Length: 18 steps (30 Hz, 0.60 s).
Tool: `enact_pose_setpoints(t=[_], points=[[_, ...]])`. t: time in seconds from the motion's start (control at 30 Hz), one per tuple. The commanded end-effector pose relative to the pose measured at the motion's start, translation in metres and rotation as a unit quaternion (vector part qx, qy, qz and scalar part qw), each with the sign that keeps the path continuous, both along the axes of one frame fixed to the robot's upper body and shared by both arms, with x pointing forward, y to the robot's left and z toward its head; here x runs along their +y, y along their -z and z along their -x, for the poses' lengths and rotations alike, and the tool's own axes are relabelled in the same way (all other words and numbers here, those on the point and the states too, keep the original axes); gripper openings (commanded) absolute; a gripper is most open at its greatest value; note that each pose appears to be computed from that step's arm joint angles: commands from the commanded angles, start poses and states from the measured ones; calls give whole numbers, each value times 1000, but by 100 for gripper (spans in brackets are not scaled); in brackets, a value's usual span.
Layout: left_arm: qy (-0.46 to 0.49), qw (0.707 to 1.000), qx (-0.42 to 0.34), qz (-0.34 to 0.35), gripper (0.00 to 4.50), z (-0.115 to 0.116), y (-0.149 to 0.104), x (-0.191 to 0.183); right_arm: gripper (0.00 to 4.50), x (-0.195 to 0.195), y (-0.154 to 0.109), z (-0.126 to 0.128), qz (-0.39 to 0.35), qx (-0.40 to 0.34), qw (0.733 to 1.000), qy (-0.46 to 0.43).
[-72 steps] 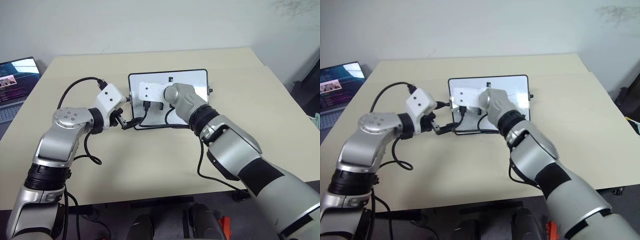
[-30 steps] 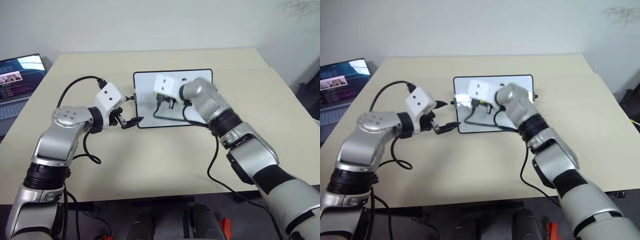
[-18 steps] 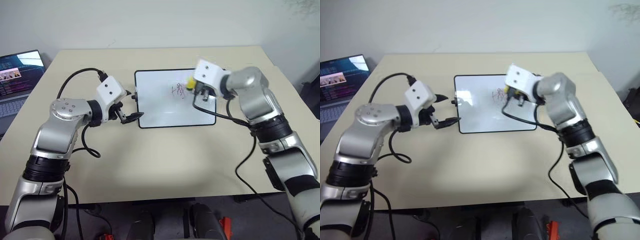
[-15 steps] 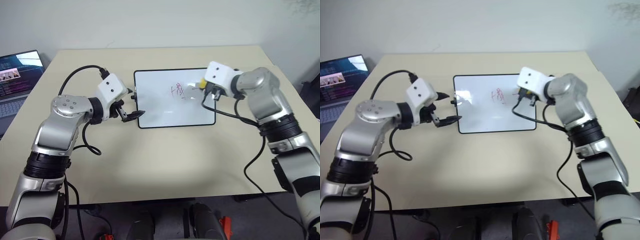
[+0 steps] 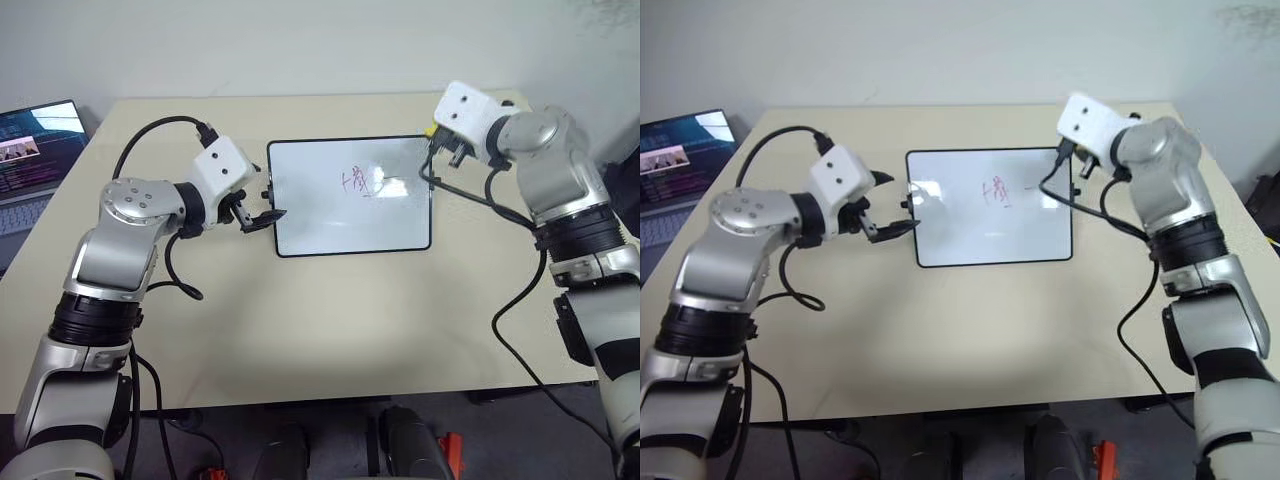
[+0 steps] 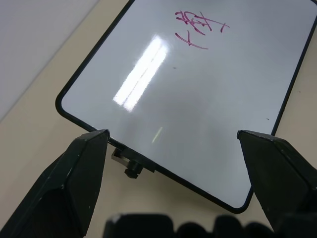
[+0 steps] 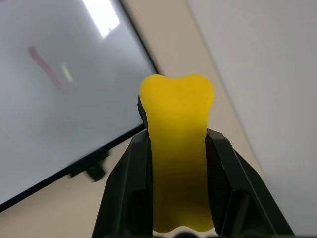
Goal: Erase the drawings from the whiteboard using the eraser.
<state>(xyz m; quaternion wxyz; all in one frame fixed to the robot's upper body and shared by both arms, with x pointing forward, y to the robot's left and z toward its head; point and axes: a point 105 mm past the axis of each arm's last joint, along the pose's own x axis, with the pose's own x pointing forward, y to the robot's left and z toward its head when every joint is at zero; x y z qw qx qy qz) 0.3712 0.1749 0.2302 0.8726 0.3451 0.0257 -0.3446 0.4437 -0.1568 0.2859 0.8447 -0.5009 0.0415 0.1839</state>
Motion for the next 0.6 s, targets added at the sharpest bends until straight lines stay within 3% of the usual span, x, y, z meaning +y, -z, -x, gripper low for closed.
enact_pose_setpoints(t=[0.03, 0.6], points=[[-14, 999, -52, 1, 450, -2, -26, 4, 103, 0, -11, 2, -13, -15, 1000, -1], [-2, 999, -46, 25, 450, -2, -30, -4, 102, 3, 4, 4, -36, 13, 999, -9]])
